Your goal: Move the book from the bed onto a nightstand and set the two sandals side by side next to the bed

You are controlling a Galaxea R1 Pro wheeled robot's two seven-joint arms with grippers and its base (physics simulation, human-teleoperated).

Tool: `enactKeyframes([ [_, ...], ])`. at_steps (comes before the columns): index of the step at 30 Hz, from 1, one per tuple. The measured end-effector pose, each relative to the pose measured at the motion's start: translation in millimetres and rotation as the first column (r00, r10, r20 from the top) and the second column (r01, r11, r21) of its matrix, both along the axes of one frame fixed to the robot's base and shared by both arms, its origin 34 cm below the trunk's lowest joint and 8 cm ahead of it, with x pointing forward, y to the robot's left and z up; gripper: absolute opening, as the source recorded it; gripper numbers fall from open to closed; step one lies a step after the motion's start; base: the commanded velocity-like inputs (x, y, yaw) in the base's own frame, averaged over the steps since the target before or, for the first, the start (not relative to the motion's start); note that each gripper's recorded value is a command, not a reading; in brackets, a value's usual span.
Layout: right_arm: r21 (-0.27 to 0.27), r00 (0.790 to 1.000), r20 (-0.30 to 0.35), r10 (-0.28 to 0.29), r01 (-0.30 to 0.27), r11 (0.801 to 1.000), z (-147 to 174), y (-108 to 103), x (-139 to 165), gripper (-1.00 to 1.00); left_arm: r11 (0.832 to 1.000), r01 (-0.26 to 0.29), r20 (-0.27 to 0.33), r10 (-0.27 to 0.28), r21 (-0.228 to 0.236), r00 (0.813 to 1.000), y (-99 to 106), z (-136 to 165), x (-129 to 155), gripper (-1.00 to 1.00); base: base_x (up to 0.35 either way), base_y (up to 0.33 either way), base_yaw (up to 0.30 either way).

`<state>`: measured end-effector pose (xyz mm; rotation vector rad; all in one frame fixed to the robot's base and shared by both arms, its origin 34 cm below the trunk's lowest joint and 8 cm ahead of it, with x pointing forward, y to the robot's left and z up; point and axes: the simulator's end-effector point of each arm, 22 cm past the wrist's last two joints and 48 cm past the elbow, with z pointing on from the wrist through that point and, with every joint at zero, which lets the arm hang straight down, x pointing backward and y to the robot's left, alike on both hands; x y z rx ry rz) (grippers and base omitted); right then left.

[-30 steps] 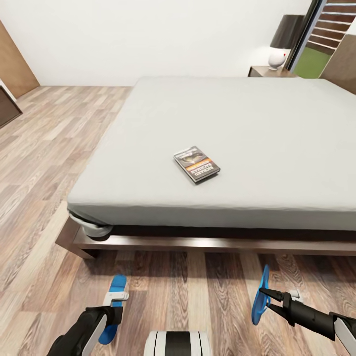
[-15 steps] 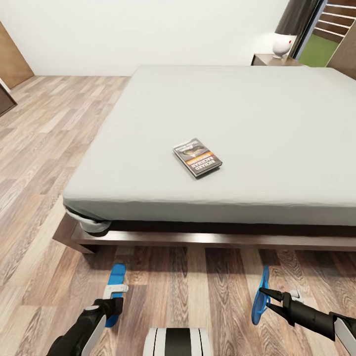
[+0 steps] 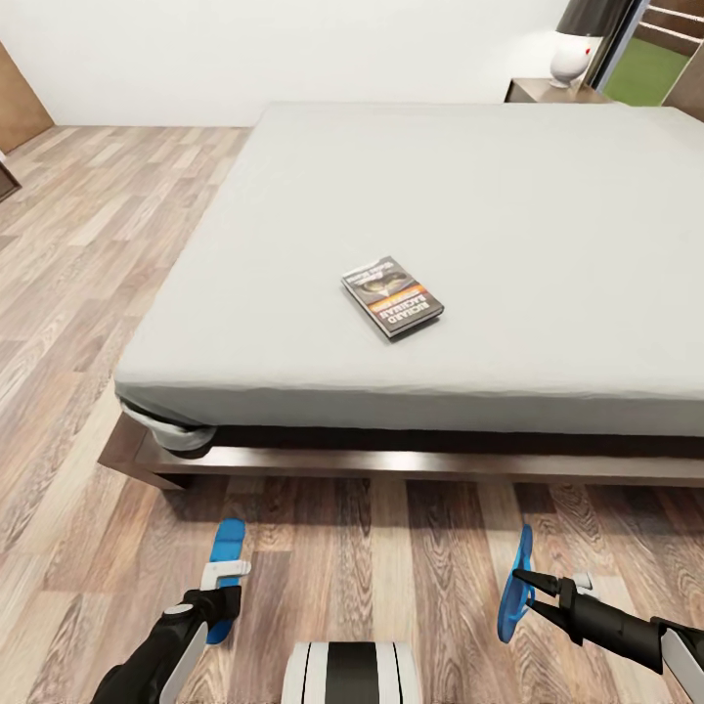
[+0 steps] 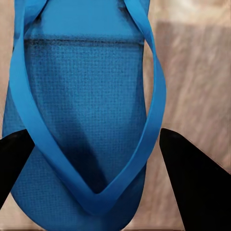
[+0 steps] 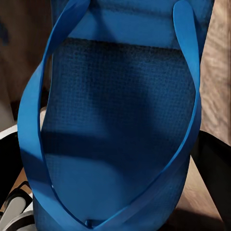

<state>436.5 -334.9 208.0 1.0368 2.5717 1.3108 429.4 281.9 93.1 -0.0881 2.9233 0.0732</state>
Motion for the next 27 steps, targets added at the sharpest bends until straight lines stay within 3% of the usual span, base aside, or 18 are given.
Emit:
enactKeyframes([
  [14,0.000,0.998,-0.057,0.000,0.000,1.000,-21.2,0.0,-17.0,-1.00,1.000,0.000,-0.057,0.000,0.000,0.998,0.0,-20.6,-23.6,-1.00,0.000,0.000,0.000],
  [27,0.000,0.998,-0.061,0.000,0.000,1.000,-22.7,0.0,-18.3,-1.00,1.000,0.000,-0.061,0.000,0.000,0.998,-0.3,-22.0,-25.2,-1.00,0.000,0.000,0.000],
])
